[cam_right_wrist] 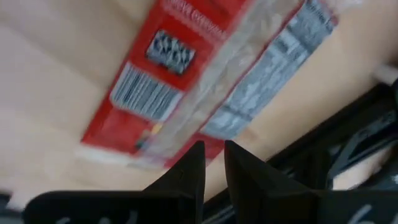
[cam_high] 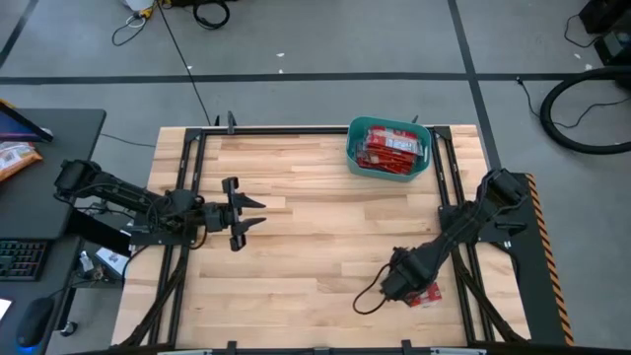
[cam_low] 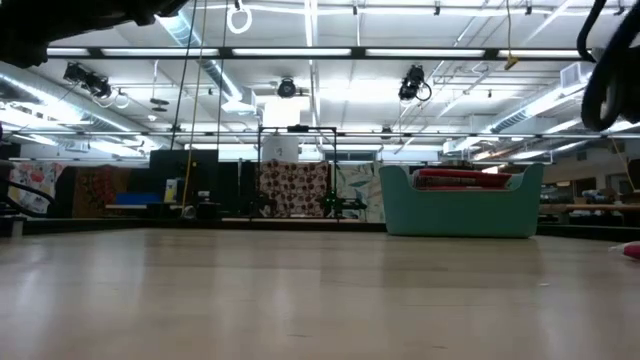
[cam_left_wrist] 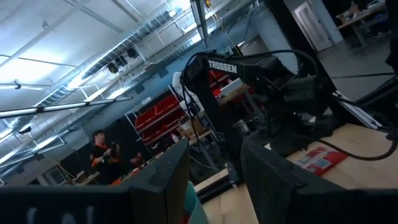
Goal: Sort popcorn bags into baskets
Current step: Put the red popcorn bag into the green bin
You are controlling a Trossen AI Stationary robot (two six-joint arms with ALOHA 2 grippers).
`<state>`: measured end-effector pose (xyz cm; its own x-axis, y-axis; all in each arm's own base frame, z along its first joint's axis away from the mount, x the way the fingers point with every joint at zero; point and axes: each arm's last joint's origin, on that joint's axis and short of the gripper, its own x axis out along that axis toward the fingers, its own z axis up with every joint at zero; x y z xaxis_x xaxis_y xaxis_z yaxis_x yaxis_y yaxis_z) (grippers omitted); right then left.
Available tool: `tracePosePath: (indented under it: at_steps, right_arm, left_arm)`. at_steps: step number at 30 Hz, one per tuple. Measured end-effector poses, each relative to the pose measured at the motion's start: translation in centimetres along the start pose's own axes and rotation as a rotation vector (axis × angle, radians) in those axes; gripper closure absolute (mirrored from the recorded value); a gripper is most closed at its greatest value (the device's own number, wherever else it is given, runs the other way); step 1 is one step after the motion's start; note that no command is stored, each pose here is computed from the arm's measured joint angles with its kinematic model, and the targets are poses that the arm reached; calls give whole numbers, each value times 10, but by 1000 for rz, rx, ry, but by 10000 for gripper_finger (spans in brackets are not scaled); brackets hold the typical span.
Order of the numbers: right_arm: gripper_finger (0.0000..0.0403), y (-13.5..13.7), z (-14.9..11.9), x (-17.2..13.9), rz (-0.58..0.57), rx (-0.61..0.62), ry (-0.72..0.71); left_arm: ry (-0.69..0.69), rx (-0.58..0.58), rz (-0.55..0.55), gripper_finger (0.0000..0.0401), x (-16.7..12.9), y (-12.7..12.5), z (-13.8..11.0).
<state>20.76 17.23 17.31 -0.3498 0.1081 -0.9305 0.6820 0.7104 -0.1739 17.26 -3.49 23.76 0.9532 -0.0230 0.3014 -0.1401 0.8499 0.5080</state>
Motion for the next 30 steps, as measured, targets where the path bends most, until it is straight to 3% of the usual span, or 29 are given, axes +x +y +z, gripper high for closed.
tracePosePath:
  at_steps: [8,16,19,26,30]
  right_arm:
    - [338,-12,5,21,-72,8,-40]
    - [338,-13,25,35,10,-41,-110]
    - [338,-11,40,30,57,-70,-216]
    - [338,-2,85,-8,37,-29,-756]
    - [337,1,99,-30,33,-94,-805]
  left_arm:
    - [16,-8,-12,250,0,-1,-2]
    - [24,-32,-17,250,0,-2,-2]
    - [26,-32,-19,250,0,-2,-3]
    - [31,-31,-22,250,0,-2,-3]
    - [38,-29,-26,250,0,-3,-4]
